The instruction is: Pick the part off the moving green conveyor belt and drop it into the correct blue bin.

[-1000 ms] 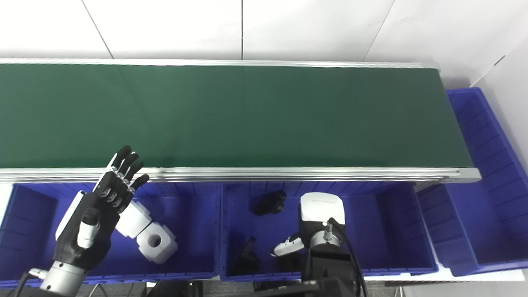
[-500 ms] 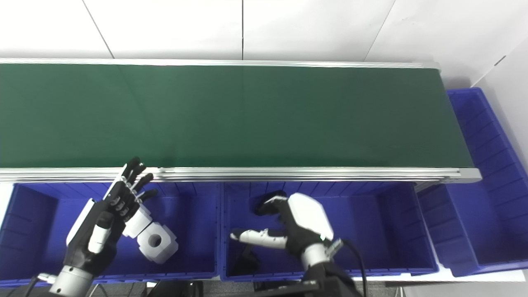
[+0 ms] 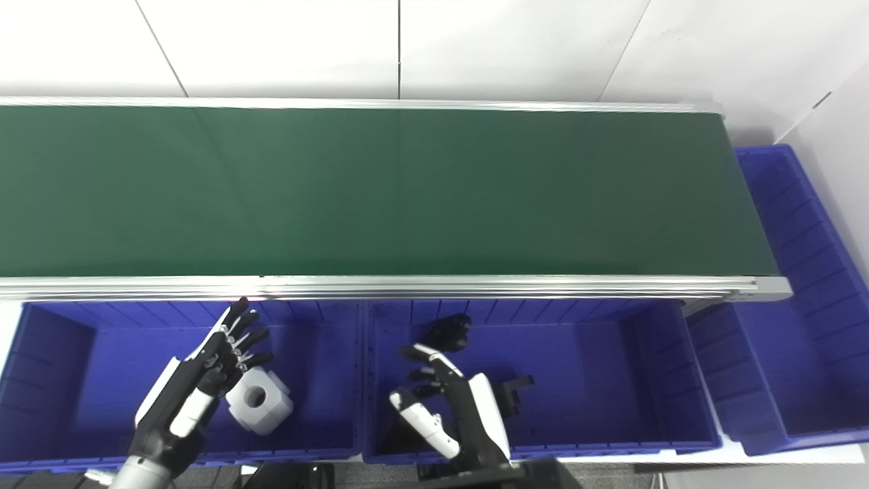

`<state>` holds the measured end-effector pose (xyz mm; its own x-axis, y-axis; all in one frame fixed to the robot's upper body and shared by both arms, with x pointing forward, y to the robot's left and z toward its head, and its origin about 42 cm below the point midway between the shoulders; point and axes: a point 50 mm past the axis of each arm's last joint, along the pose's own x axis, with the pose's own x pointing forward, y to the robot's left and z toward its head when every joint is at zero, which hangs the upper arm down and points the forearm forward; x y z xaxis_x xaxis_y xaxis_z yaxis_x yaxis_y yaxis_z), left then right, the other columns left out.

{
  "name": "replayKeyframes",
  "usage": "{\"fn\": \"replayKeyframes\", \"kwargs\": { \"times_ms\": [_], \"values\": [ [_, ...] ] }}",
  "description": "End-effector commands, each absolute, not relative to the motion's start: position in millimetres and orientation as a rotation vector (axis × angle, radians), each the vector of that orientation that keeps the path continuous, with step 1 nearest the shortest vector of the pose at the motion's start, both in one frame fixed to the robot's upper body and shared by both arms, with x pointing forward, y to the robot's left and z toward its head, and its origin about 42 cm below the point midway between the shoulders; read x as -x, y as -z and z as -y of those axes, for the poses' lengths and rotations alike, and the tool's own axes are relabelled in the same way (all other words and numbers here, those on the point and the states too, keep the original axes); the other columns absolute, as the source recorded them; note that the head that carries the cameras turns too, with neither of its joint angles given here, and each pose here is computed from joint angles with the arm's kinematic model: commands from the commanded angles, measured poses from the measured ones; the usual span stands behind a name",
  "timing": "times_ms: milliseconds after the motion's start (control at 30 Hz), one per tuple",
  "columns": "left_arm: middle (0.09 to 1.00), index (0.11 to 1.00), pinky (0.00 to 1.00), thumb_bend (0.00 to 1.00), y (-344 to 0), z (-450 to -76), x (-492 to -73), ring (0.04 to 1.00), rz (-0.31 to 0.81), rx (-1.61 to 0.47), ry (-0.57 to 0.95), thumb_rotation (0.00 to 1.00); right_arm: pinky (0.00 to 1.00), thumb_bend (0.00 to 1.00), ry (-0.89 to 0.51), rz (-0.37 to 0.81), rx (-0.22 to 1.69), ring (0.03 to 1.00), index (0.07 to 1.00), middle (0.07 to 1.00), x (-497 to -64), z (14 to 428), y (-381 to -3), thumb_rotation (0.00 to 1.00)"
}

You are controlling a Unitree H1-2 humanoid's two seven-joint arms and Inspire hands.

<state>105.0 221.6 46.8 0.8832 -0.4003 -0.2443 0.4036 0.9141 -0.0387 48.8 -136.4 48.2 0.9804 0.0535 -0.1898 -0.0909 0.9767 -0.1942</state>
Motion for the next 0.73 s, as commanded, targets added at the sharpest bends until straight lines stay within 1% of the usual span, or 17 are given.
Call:
{"fn": "replayKeyframes", "kwargs": {
  "times_ms": [0,67,133,167,233,300,467,533,633,700],
  "values": [
    [0.978,1.0,0.83,0.95,-59.9,-213.0,-107.1,0.923,-0.111,-0.03,0.452,0.82,0.73,0.88,-0.024,-0.024,0.076,0.778,0.914,0.841,-51.1,133.0,-60.9,1.0],
    [0.979,1.0,0.83,0.95,-58.2,-211.2,-106.3,0.925,-0.107,-0.029,0.454,0.82,0.74,0.91,-0.069,-0.043,0.009,0.776,0.941,0.847,-50.1,133.4,-56.0,1.0],
    [0.976,1.0,0.83,0.95,-57.6,-209.7,-105.8,0.923,-0.104,-0.024,0.452,0.81,0.73,0.92,-0.09,-0.055,-0.026,0.77,0.961,0.854,-50.8,133.8,-53.3,1.0],
    [0.973,1.0,0.83,0.96,-57.5,-209.2,-105.7,0.923,-0.103,-0.02,0.45,0.81,0.73,0.92,-0.094,-0.06,-0.033,0.772,0.959,0.856,-51.6,134.0,-52.5,1.0],
    [0.968,1.0,0.82,0.96,-58.1,-207.9,-105.3,0.917,-0.101,-0.018,0.447,0.81,0.73,0.9,-0.098,-0.059,-0.038,0.78,0.956,0.863,-52.5,135.1,-51.8,1.0],
    [0.97,1.0,0.82,0.96,-58.4,-206.8,-104.4,0.918,-0.1,-0.019,0.448,0.81,0.72,0.87,-0.1,-0.057,-0.04,0.777,0.951,0.865,-52.4,136.1,-51.4,1.0],
    [0.97,1.0,0.83,0.95,-53.1,-205.7,-105.4,0.917,-0.102,-0.006,0.449,0.79,0.73,0.85,-0.112,-0.06,-0.032,0.777,0.938,0.862,-53.8,136.7,-46.6,1.0],
    [0.97,1.0,0.83,0.94,-49.6,-204.5,-106.2,0.917,-0.1,-0.007,0.448,0.79,0.73,0.86,-0.11,-0.068,-0.028,0.778,0.931,0.86,-54.9,137.5,-42.9,1.0],
    [0.964,1.0,0.82,0.95,-44.9,-202.9,-107.1,0.914,-0.098,-0.012,0.442,0.79,0.75,0.9,-0.106,-0.075,-0.014,0.79,0.913,0.857,-56.6,138.6,-38.6,1.0],
    [0.964,1.0,0.82,0.94,-42.9,-202.0,-108.0,0.917,-0.092,-0.008,0.438,0.79,0.77,0.9,-0.107,-0.074,0.003,0.803,0.91,0.86,-57.5,139.2,-37.3,1.0]
  ]
}}
